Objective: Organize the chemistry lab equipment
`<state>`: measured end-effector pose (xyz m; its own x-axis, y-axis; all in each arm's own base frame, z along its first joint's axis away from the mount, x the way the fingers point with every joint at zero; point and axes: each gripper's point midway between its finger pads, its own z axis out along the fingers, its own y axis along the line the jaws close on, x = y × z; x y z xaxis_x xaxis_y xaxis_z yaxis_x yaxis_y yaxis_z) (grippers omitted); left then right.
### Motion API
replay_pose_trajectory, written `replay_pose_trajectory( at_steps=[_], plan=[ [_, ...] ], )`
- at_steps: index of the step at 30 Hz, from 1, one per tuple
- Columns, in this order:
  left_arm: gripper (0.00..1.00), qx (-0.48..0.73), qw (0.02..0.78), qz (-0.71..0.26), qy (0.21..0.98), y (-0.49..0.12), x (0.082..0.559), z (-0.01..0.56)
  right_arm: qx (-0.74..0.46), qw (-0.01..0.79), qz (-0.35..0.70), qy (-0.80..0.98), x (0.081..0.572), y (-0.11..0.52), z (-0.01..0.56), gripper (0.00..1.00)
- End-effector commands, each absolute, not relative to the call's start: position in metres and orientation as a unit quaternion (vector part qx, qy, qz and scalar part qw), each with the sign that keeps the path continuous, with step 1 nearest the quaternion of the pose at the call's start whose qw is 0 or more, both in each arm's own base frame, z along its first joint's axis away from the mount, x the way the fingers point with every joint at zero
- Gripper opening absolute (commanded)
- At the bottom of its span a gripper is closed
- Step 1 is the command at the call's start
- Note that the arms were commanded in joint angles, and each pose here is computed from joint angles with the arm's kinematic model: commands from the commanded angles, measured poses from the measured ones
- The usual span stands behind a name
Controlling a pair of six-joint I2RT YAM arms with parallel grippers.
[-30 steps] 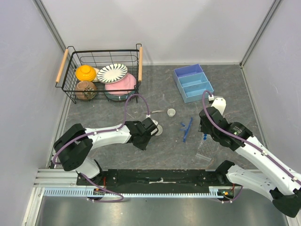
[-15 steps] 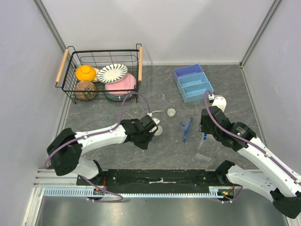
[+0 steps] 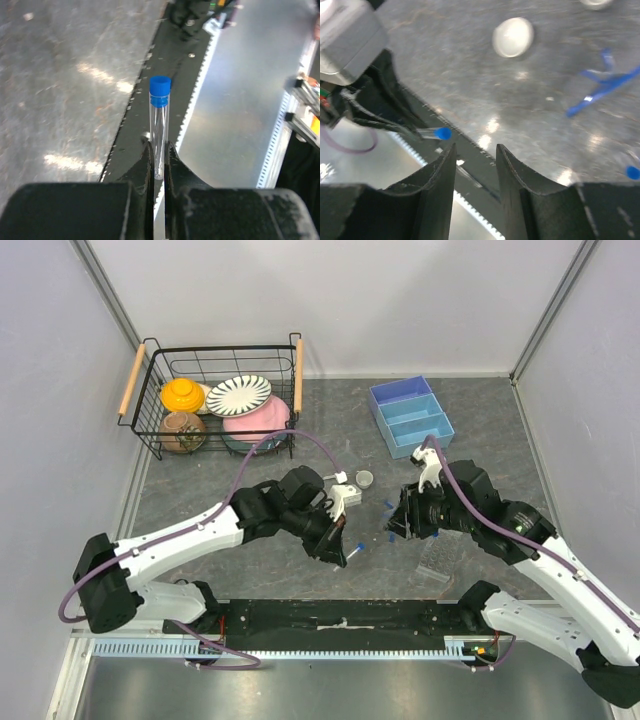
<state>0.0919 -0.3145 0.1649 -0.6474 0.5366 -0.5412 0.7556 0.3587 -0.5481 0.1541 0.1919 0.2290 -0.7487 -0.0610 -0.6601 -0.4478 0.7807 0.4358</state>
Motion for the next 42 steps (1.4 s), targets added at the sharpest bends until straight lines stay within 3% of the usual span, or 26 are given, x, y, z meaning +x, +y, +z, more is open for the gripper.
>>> replay_pose_trajectory(
  at_steps=[1, 11, 26, 42],
  plan=[
    [0.02, 0.466, 0.142, -0.518, 0.703, -0.325, 0.058, 0.212, -0.219, 0.272, 0.442, 0.826, 0.118, 0.234, 0.252, 0.44],
    [0.02, 0.488, 0.155, -0.585, 0.629, -0.319, 0.035, 0.242, -0.23, 0.24, 0.537, 0.775, 0.09, 0.247, 0.275, 0.46],
    [0.02, 0.489, 0.17, -0.597, 0.614, -0.322, 0.036, 0.254, -0.215, 0.231, 0.577, 0.753, 0.075, 0.248, 0.289, 0.48],
    [0.02, 0.489, 0.184, -0.589, 0.617, -0.331, 0.049, 0.259, -0.221, 0.223, 0.585, 0.748, 0.067, 0.257, 0.286, 0.42]
  ],
)
